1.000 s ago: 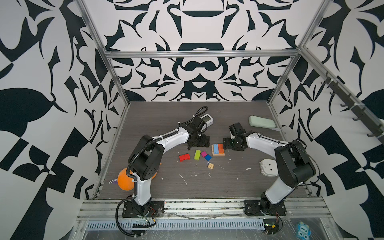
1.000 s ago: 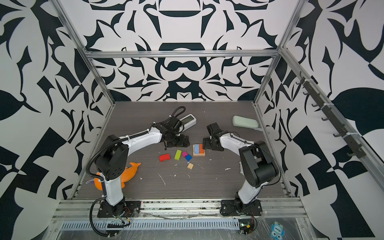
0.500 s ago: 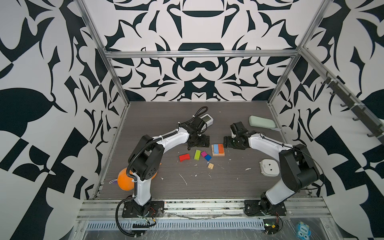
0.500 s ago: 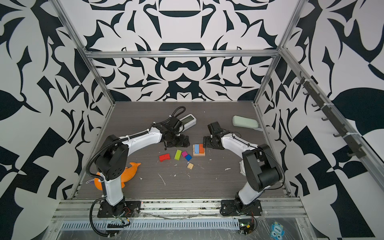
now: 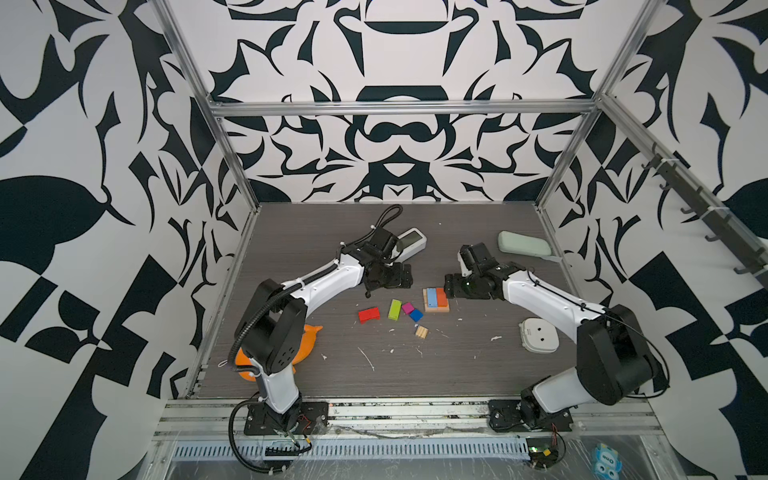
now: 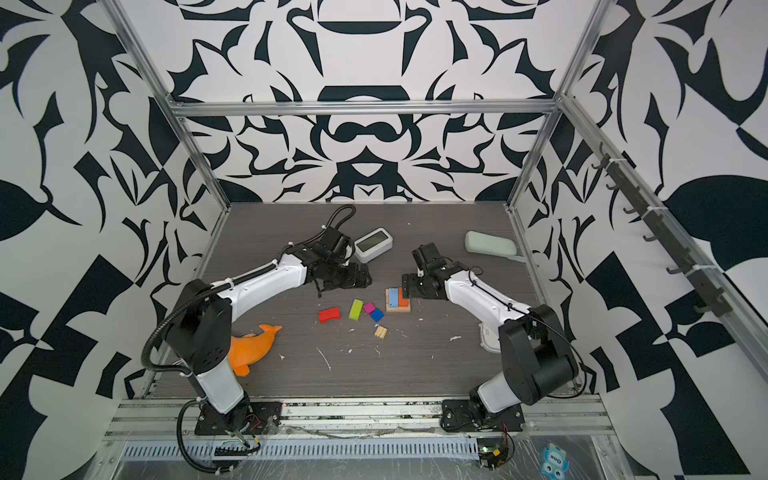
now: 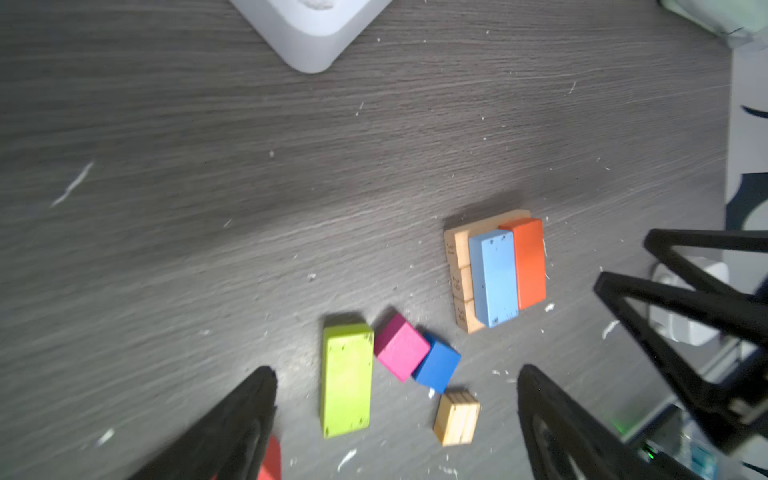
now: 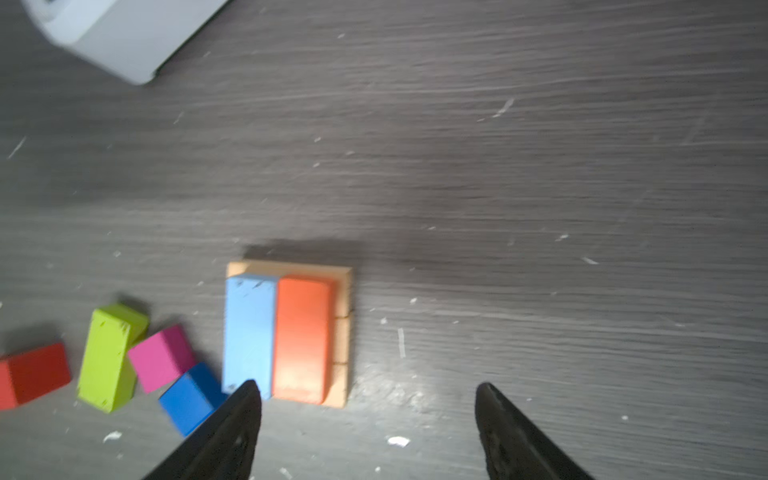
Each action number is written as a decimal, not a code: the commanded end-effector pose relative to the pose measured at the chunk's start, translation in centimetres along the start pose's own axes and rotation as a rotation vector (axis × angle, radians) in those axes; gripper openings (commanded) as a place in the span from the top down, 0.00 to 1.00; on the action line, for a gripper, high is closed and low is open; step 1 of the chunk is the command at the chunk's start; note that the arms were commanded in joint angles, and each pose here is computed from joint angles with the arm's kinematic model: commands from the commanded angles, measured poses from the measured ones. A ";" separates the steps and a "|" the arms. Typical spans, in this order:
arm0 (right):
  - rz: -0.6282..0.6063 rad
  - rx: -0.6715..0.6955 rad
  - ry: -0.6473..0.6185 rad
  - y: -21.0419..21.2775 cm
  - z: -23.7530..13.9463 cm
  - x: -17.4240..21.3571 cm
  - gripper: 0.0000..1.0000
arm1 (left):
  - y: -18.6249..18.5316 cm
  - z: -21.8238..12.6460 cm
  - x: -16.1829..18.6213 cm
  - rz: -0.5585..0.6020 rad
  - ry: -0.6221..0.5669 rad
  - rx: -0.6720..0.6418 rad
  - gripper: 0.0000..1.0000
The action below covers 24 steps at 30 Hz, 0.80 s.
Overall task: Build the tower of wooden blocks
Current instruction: 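Close the right gripper on the red arch block while the left arm shifts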
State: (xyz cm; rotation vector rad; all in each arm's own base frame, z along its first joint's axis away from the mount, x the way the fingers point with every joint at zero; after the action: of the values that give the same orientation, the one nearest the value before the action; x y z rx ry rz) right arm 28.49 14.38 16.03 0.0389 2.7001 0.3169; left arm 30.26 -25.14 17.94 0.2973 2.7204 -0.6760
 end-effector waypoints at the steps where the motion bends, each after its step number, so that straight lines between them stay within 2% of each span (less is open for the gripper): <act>1: -0.031 -0.030 -0.045 2.9 -1.8 -0.7 0.14 | 1.4 -1.5 0.6 -0.082 0.011 0.079 0.07; 13: -0.153 -0.141 -0.032 14.5 -0.7 1.6 0.14 | 7.4 -6.6 2.1 -0.228 -0.077 0.013 0.06; 24: -0.238 -0.202 0.018 21.2 2.2 3.7 0.13 | 11.9 -10.2 3.7 -0.367 -0.156 -0.029 0.05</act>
State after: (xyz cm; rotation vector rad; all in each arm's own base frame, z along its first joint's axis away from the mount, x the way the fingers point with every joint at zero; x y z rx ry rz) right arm 25.31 34.25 15.97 -0.3527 2.6850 0.4634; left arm 28.54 -10.35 20.37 -0.2199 2.6271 -0.7082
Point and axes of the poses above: each gripper's point midway between its finger pads, its own z axis out along the fingers, its own y axis along the line the jaws close on, x = y × z, the point moved 8 cm from there along -z, back along the fingers, and after that the axes turned 4 degrees about z, right-handed, at the moved point
